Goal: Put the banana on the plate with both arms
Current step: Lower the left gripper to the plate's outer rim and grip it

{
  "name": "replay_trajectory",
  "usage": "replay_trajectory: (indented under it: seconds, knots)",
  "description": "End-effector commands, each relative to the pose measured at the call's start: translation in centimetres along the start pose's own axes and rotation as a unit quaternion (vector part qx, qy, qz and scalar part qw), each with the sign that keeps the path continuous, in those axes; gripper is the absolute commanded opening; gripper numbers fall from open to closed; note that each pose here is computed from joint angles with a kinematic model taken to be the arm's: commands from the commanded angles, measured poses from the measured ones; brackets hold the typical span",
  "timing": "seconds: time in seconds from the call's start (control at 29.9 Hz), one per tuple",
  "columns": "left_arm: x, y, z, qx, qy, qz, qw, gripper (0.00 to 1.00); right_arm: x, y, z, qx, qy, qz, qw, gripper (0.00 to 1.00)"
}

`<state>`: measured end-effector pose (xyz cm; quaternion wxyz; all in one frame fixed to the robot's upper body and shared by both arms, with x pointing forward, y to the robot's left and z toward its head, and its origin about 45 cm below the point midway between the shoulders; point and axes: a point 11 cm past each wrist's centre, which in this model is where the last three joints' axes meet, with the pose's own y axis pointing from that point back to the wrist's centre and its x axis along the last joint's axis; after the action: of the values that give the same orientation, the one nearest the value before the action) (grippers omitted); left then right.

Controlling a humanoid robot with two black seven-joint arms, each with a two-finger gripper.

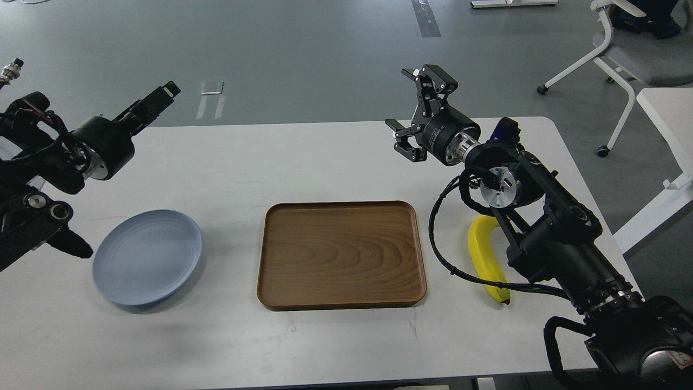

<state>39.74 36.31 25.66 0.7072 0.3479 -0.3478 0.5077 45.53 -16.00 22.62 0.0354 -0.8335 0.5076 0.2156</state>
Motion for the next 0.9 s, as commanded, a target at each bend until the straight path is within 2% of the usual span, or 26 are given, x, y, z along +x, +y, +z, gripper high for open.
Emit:
replay_trajectory:
  seconds: [0.0,0.2,0.27,0.37,0.87]
  knots:
    - [-1.1,1.9,-1.8,0.004,-0.043,-0.008,0.999,0.98,0.1,0.1,0.3,-0.002,-0.002,0.002,1.000,1.00]
    - [-1.5,6.4,-6.4,0.050,-0.117,-0.044,0.991,0.98,0.2,0.1,0.4,-0.004,-0.001,0.002,1.000,1.00]
    - [-1.3,7.9,-7.1,0.034,-0.134,-0.064,0.988,0.98,0.1,0.1,0.5,-0.004,-0.001,0.002,1.000,1.00]
    - [-1.7,8.7,-7.1,0.009,-0.138,-0.080,0.987,0.98,0.2,0.2,0.7,-0.006,-0.001,0.002,1.000,1.00]
    - [-3.0,10.9,-9.3,0.025,-0.173,-0.099,0.980,0.98,0.9,0.4,0.7,-0.004,-0.009,0.012,1.000,1.00]
